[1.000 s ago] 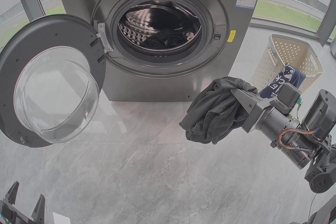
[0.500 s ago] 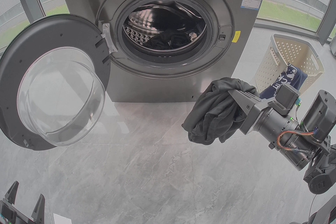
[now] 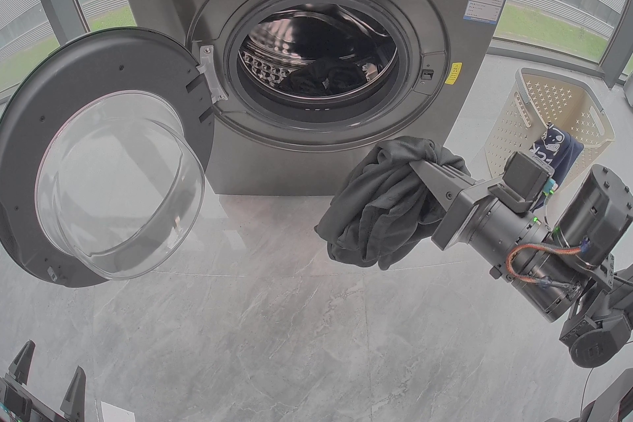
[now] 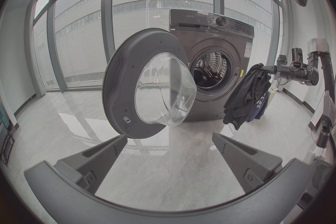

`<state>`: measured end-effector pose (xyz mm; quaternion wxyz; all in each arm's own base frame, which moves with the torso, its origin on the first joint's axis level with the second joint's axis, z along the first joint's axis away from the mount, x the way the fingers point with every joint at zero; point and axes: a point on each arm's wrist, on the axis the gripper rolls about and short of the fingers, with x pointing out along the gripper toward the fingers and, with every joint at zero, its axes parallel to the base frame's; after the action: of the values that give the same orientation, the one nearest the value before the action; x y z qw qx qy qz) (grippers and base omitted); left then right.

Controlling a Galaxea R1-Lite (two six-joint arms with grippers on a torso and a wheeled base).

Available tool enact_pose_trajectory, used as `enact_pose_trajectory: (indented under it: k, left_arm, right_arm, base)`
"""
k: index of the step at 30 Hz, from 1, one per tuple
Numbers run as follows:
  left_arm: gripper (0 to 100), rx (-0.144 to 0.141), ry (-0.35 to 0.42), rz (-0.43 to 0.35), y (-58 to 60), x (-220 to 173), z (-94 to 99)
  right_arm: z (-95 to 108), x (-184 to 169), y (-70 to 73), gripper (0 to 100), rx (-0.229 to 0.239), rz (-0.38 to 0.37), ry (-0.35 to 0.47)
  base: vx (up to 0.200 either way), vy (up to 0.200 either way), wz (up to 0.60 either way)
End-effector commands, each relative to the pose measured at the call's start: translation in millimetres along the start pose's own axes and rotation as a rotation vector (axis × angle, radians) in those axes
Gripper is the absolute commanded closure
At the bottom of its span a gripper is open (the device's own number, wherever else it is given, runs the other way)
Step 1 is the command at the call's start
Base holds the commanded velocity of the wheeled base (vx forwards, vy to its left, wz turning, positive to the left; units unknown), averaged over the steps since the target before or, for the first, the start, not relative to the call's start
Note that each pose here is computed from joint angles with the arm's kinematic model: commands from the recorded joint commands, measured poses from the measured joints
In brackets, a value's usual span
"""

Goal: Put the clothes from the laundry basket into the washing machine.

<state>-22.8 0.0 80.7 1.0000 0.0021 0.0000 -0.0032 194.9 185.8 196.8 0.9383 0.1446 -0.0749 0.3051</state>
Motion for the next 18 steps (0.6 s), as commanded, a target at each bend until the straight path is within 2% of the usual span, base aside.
enact_pose_trajectory:
  k: [1, 2, 5, 18]
  left_arm:
    - [0, -0.001, 0.002, -0.001, 0.0, 0.1, -5.2]
    - [0, -0.003, 0.002, -0.001, 0.0, 0.1, -5.2]
    - [0, -0.004, 0.003, -0.001, 0.0, 0.1, -5.4]
    - [0, 0.002, 0.002, 0.000, -0.1, 0.1, -5.2]
  right_arm:
    - [-4.1, 1.5, 2.7, 100, 0.002, 0.009, 0.013]
    - [-4.6, 2.0, 3.1, 100, 0.002, 0.012, 0.013]
    - [-7.1, 2.8, 5.0, 100, 0.003, 0.019, 0.021]
    - [-10.4, 20.0, 13.9, 100, 0.005, 0.049, 0.005]
  base:
    - [0.000, 0.000, 0.00]
    - [0.000, 0.000, 0.00]
    - [0.000, -0.200, 0.00]
    - [0.000, 0.000, 0.00]
